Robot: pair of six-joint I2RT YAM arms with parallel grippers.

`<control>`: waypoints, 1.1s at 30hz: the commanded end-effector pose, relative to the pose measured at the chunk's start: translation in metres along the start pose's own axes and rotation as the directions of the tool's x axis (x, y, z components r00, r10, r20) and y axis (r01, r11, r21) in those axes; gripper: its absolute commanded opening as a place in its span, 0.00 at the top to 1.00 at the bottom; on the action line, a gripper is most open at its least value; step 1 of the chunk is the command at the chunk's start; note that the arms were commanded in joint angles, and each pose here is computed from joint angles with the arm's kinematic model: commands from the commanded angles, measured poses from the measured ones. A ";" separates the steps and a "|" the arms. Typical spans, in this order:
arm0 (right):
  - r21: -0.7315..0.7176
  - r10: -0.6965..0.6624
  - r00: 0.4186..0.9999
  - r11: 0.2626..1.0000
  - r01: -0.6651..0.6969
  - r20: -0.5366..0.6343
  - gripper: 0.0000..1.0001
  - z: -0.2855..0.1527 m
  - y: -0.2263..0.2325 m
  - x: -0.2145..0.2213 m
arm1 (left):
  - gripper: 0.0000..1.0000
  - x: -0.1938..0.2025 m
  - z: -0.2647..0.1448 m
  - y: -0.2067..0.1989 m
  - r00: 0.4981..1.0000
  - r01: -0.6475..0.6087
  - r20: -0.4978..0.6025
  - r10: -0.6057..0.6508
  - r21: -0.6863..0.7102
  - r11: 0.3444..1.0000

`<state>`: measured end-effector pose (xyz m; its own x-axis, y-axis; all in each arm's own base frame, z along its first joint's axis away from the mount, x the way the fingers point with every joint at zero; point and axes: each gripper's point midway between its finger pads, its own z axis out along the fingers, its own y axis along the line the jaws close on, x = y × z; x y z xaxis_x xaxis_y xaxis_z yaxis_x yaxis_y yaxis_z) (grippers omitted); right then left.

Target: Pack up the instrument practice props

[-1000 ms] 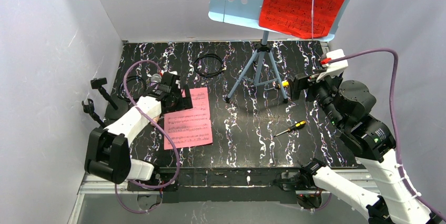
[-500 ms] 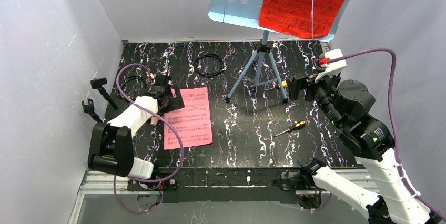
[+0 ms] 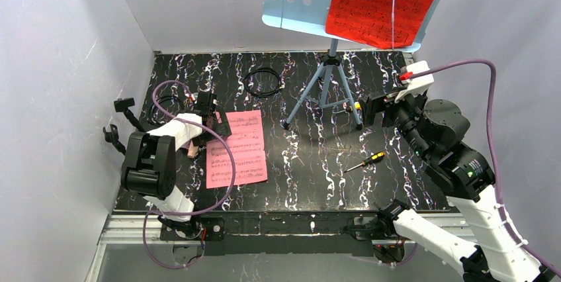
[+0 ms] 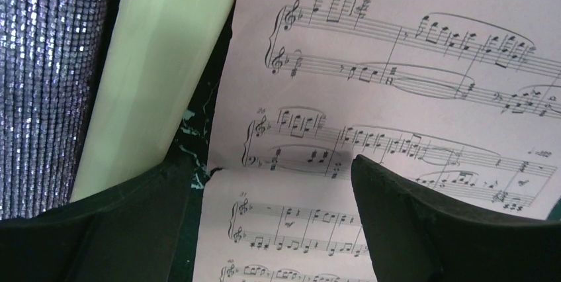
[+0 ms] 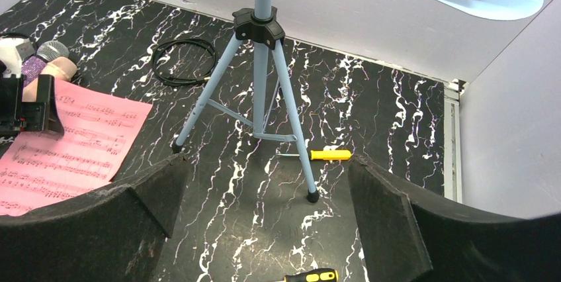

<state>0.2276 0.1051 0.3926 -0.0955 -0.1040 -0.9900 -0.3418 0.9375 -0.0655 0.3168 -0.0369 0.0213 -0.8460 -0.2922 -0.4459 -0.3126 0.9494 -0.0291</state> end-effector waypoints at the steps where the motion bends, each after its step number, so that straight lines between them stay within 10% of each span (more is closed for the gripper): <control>1: 0.025 0.012 0.998 1.000 -0.014 0.056 0.01 -0.001 -0.005 -0.018 | 0.12 -0.015 0.004 -0.009 1.000 -0.001 0.010 0.000 0.027 1.000; 20: 0.030 0.014 0.997 0.999 -0.017 0.073 0.01 -0.002 -0.007 -0.026 | 0.14 -0.040 -0.009 -0.057 1.000 0.004 0.013 -0.008 0.244 0.970; 33: 0.085 0.005 0.992 0.996 -0.015 0.124 0.01 -0.022 -0.024 -0.071 | 0.17 -0.084 -0.155 -0.069 0.954 -0.099 0.296 -0.042 0.446 0.890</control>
<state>0.2251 0.0948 0.4351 -0.0331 -0.0789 -0.9963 -0.3062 0.9498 -0.0651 0.3535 -0.0827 0.1429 -0.7237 -0.3024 -0.6204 -0.1131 0.9387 -0.3256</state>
